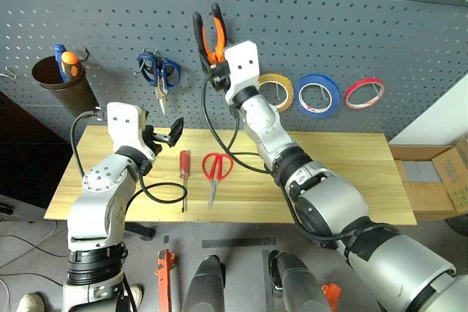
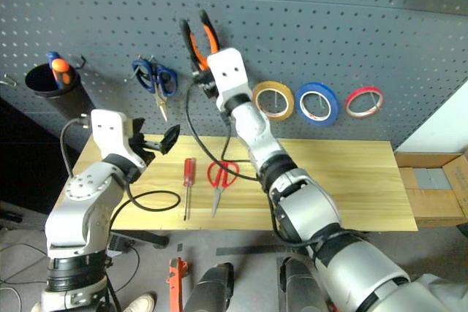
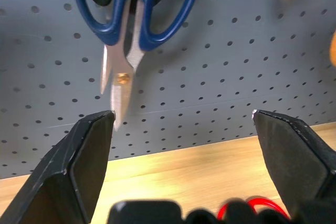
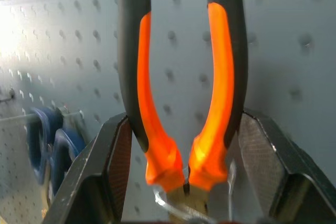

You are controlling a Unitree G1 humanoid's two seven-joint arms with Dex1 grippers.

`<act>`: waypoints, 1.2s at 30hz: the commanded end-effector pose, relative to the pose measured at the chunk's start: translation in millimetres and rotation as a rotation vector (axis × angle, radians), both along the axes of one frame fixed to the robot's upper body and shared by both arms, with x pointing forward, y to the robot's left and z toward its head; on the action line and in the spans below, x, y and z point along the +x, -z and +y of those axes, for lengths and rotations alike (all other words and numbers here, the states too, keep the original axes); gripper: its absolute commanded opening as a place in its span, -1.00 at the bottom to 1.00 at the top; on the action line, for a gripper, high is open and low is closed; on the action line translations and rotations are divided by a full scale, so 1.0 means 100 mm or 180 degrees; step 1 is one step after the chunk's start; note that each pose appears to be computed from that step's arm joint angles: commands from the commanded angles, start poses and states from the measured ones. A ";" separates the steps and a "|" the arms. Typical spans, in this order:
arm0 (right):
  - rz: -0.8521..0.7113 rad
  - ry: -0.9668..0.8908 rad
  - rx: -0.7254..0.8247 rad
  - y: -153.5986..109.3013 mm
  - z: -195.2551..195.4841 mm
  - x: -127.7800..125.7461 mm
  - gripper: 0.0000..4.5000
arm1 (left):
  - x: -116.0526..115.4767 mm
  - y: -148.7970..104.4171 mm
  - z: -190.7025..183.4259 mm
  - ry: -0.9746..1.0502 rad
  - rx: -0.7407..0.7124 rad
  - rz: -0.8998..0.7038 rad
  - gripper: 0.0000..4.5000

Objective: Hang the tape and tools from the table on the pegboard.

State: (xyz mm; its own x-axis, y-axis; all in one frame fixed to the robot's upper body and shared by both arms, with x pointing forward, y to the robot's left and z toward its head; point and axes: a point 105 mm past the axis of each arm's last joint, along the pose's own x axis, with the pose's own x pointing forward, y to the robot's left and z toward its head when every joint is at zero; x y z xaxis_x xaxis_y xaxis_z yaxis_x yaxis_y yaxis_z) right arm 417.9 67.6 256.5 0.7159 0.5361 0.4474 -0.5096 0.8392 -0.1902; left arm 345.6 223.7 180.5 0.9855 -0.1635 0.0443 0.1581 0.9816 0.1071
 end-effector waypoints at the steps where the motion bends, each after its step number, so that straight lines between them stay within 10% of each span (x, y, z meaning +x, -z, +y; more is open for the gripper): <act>1: 0.0549 -0.0729 0.0079 0.35 0.79 -0.47 0.11 | -0.04 -0.13 0.05 -0.0040 0.0037 -0.0189 1.00; 6: 0.0550 -0.0630 -0.0002 0.32 0.64 -0.34 0.11 | 0.00 -0.10 0.02 -0.0039 -0.0007 -0.0219 1.00; 12: 0.0411 -0.0491 -0.0068 0.24 0.25 -0.14 0.97 | 0.15 -0.04 -0.16 0.0106 -0.0119 -0.0266 1.00; 23: 0.0071 -0.0545 -0.0770 0.43 -0.79 -0.51 0.99 | 0.38 0.43 -0.79 0.0537 -0.0149 -0.0065 1.00; 36: 0.0072 -0.1406 -0.1925 1.32 -1.17 -1.19 0.99 | 0.04 1.59 -0.88 -0.0360 0.0165 0.1089 1.00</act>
